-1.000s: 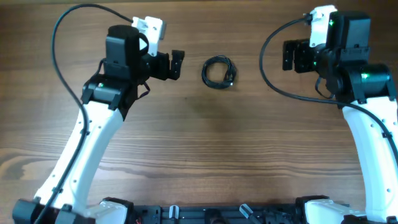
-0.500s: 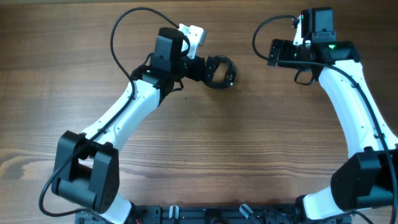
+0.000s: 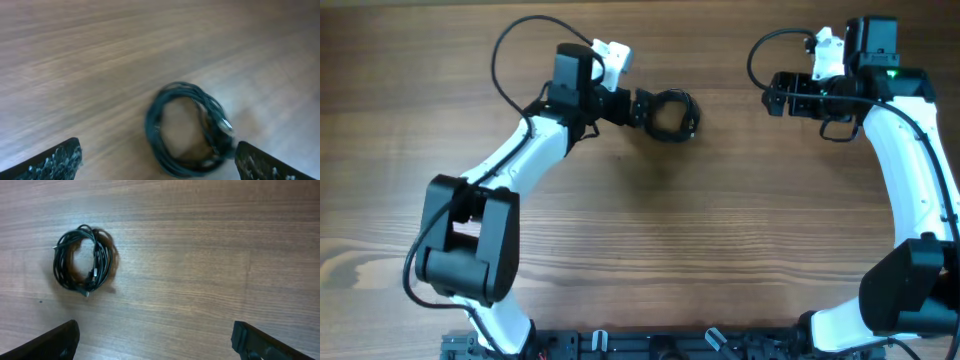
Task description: Untangle cables
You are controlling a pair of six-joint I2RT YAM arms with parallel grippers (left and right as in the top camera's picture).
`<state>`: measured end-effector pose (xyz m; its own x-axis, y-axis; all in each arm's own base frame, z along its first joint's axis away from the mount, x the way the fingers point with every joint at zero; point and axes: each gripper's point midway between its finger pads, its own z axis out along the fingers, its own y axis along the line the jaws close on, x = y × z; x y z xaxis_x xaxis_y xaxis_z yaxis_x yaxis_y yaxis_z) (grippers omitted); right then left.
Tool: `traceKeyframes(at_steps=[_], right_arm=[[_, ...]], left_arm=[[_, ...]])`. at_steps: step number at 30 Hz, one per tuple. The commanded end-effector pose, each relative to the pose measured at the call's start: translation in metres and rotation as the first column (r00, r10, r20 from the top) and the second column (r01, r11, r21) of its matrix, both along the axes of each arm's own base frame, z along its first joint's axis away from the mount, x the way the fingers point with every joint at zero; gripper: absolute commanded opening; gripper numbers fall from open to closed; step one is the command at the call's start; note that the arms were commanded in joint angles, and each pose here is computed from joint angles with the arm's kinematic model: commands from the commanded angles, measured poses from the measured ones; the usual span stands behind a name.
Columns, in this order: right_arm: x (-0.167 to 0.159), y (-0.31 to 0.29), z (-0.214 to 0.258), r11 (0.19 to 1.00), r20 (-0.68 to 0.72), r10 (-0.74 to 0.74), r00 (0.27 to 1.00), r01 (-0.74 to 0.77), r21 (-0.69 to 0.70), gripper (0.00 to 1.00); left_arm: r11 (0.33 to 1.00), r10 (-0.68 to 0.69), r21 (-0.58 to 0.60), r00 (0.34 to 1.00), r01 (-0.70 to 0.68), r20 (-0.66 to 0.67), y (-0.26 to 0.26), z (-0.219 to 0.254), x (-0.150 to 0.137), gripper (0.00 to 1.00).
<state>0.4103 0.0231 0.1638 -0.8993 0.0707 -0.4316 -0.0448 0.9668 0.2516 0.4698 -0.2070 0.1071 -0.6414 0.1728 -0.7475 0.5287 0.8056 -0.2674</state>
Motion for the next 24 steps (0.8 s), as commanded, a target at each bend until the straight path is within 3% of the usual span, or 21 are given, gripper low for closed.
traceKeyframes(at_steps=[1,10,18,24], right_arm=[[-0.007,0.012,0.000,0.997,-0.029,0.048,0.998,-0.046,0.059,1.00],[-0.012,0.028,0.005,0.985,-0.036,0.091,0.995,-0.085,0.150,1.00],[-0.013,0.033,0.006,0.980,-0.034,0.103,0.994,-0.095,0.175,1.00],[-0.013,0.033,0.006,0.980,-0.035,0.102,0.994,-0.094,0.175,1.00]], left_arm=[[1.000,-0.003,0.016,1.000,0.002,0.013,0.001,-0.023,0.015,1.00],[0.985,-0.154,-0.079,0.988,0.155,0.016,-0.026,-0.043,0.007,1.00],[0.976,-0.208,-0.072,0.977,0.205,-0.040,-0.051,-0.071,-0.010,1.00],[0.972,-0.227,-0.070,0.974,0.225,-0.026,-0.062,-0.075,-0.012,0.85]])
